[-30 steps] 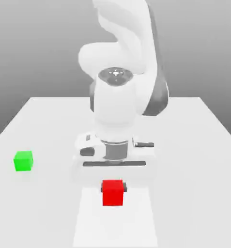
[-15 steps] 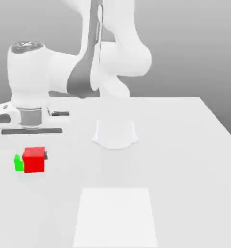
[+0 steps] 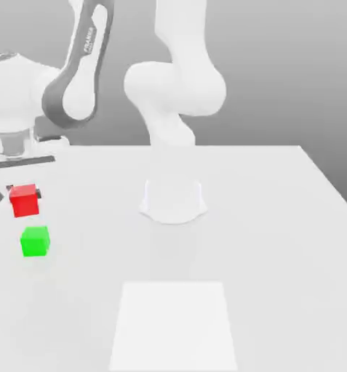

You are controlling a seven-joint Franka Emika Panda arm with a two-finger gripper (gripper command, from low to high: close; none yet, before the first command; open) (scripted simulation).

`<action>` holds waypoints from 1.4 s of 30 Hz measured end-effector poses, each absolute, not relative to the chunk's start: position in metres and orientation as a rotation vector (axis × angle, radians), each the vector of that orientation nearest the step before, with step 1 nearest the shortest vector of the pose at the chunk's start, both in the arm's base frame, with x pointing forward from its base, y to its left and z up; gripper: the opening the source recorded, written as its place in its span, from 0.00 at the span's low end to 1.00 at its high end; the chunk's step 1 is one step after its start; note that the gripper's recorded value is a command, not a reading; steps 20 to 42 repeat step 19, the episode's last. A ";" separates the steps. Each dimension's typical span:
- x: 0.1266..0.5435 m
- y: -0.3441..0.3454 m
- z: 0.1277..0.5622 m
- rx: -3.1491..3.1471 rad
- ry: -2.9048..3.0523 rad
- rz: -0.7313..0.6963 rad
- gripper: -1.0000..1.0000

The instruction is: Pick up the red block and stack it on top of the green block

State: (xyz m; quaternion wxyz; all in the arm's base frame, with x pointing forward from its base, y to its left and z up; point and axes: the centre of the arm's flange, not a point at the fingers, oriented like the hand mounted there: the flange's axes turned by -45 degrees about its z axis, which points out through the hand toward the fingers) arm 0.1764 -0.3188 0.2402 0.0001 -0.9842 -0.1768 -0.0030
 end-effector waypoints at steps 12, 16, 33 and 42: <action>0.179 -0.319 0.206 -3.088 -0.558 -0.025 0.00; 0.178 -0.319 0.194 -3.088 -0.558 -0.018 0.00; 0.176 -0.318 0.185 -3.088 -0.558 -0.009 0.00; 0.176 -0.318 0.185 -3.088 -0.558 -0.009 0.00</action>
